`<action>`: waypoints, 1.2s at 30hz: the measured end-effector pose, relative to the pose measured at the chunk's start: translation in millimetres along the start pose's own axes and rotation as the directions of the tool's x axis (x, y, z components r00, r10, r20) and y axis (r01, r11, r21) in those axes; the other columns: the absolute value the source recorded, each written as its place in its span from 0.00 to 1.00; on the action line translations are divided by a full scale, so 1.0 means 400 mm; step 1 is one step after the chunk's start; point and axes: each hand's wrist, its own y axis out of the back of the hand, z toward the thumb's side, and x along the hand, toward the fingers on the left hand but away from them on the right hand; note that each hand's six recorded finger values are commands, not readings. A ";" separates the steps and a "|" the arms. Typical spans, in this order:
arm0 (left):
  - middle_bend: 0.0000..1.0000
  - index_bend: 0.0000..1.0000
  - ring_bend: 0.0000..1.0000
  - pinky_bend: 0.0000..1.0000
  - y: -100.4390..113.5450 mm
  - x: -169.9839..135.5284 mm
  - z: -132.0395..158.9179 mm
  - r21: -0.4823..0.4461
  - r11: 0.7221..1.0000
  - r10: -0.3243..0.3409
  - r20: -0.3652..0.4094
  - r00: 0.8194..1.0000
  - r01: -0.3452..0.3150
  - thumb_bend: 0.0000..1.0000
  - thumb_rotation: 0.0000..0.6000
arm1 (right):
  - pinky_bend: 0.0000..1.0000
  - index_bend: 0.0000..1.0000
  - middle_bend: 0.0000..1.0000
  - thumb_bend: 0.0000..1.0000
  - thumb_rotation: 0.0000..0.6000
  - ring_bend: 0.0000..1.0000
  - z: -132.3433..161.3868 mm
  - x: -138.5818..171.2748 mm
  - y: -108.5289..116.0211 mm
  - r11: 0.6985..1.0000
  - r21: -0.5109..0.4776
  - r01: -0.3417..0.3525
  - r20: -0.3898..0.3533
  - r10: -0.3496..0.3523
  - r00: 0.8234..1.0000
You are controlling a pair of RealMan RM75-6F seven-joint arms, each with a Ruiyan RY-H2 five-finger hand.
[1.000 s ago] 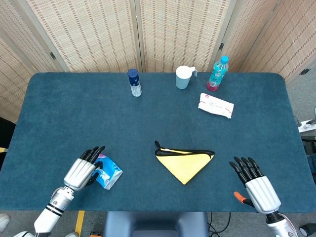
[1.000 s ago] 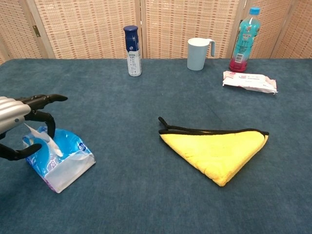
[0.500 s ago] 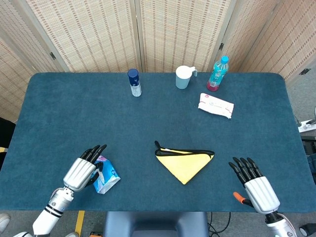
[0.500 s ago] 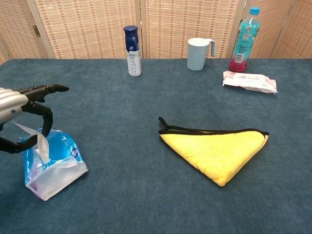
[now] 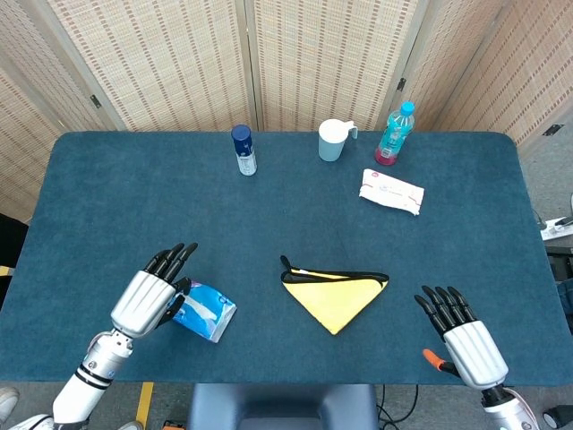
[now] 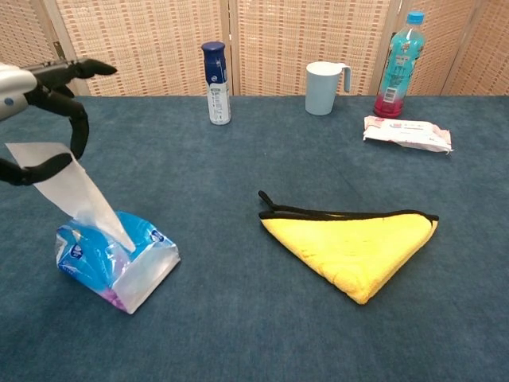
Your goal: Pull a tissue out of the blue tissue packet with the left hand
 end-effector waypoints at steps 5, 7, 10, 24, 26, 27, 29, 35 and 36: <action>0.02 0.64 0.02 0.22 0.061 0.022 -0.003 0.011 0.999 0.032 -0.016 0.999 -0.031 0.54 1.00 | 0.00 0.00 0.00 0.11 1.00 0.00 0.000 0.000 -0.001 1.000 0.002 -0.002 0.000 0.002 1.000; 0.02 0.64 0.02 0.22 0.085 0.031 -0.012 0.018 0.999 0.041 -0.030 0.999 -0.041 0.54 1.00 | 0.00 0.00 0.00 0.11 1.00 0.00 0.000 0.000 -0.002 1.000 0.002 -0.003 -0.001 0.003 1.000; 0.03 0.64 0.02 0.22 0.114 0.038 -0.026 0.031 0.998 0.056 -0.045 0.997 -0.054 0.54 1.00 | 0.00 0.00 0.00 0.11 1.00 0.00 0.001 0.001 -0.002 1.000 0.004 -0.002 -0.001 0.002 1.000; 0.03 0.64 0.02 0.22 0.138 0.015 -0.181 0.096 0.994 0.077 -0.193 0.978 -0.059 0.54 1.00 | 0.00 0.00 0.00 0.11 1.00 0.00 0.004 0.001 -0.016 1.000 0.017 -0.022 0.001 0.022 1.000; 0.03 0.64 0.02 0.22 0.120 0.002 -0.211 0.099 0.994 0.063 -0.220 0.973 -0.042 0.54 1.00 | 0.00 0.00 0.00 0.11 1.00 0.00 0.005 0.001 -0.017 1.000 0.020 -0.024 0.001 0.024 1.000; 0.03 0.64 0.02 0.22 0.110 -0.005 -0.223 0.097 0.995 0.057 -0.233 0.971 -0.035 0.54 1.00 | 0.00 0.00 0.00 0.11 1.00 0.00 0.005 0.001 -0.018 0.999 0.020 -0.026 0.002 0.026 1.000; 0.03 0.63 0.02 0.21 0.081 -0.026 -0.250 0.081 0.997 0.038 -0.262 0.964 -0.017 0.54 1.00 | 0.00 0.00 0.00 0.11 1.00 0.00 0.006 0.001 -0.019 0.999 0.021 -0.028 0.002 0.028 1.000; 0.03 0.59 0.01 0.21 -0.007 -0.096 -0.294 -0.025 1.000 -0.010 -0.326 0.945 0.002 0.54 1.00 | 0.00 0.00 0.00 0.11 1.00 0.00 0.007 0.001 -0.024 0.999 0.026 -0.035 0.001 0.035 0.999; 0.03 0.56 0.01 0.20 -0.021 -0.108 -0.295 -0.044 0.999 -0.016 -0.333 0.943 0.002 0.54 1.00 | 0.00 0.00 0.00 0.11 1.00 0.00 0.008 0.001 -0.024 0.999 0.027 -0.036 -0.001 0.036 0.999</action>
